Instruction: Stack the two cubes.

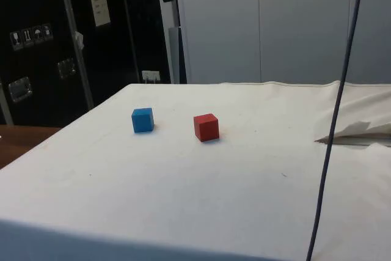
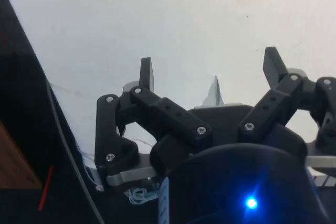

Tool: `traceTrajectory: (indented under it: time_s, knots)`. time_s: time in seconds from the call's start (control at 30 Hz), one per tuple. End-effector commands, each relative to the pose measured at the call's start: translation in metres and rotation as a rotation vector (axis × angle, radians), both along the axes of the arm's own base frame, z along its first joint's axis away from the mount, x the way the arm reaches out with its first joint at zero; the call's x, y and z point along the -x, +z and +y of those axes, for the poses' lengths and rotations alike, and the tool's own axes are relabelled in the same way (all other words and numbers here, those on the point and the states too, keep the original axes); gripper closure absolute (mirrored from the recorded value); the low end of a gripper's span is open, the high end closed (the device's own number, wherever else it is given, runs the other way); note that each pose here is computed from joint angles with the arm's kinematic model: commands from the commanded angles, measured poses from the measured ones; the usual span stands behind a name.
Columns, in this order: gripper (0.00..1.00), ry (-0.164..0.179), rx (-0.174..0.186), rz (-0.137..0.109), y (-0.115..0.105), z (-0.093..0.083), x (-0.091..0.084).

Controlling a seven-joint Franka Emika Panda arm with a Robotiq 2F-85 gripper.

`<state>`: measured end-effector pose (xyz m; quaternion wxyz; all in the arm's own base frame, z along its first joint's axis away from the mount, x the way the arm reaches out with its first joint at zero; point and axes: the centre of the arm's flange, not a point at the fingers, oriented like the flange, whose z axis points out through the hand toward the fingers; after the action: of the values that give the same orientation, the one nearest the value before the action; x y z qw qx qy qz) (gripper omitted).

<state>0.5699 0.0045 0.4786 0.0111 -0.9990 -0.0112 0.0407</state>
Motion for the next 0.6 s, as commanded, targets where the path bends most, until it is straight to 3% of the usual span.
traceTrajectory:
  time_s: [0.0, 0.03, 0.07, 0.1, 0.33, 0.37, 0.4, 0.57]
  knots:
    - [0.0, -0.001, 0.011, -0.012, -0.001, 0.003, 0.003]
    - [0.0, -0.001, 0.012, -0.013, -0.003, 0.004, 0.004]
    - [0.0, 0.001, 0.001, 0.003, -0.004, 0.002, 0.002]
    - [0.0, 0.0, 0.014, -0.013, -0.005, 0.005, 0.005]
    - [0.0, 0.011, 0.026, -0.031, -0.022, 0.011, 0.016]
    - [0.0, 0.013, 0.018, -0.021, -0.023, 0.01, 0.016]
    - [0.0, 0.013, 0.028, -0.034, -0.025, 0.012, 0.017]
    - [0.0, 0.022, 0.032, -0.042, -0.039, 0.014, 0.024]
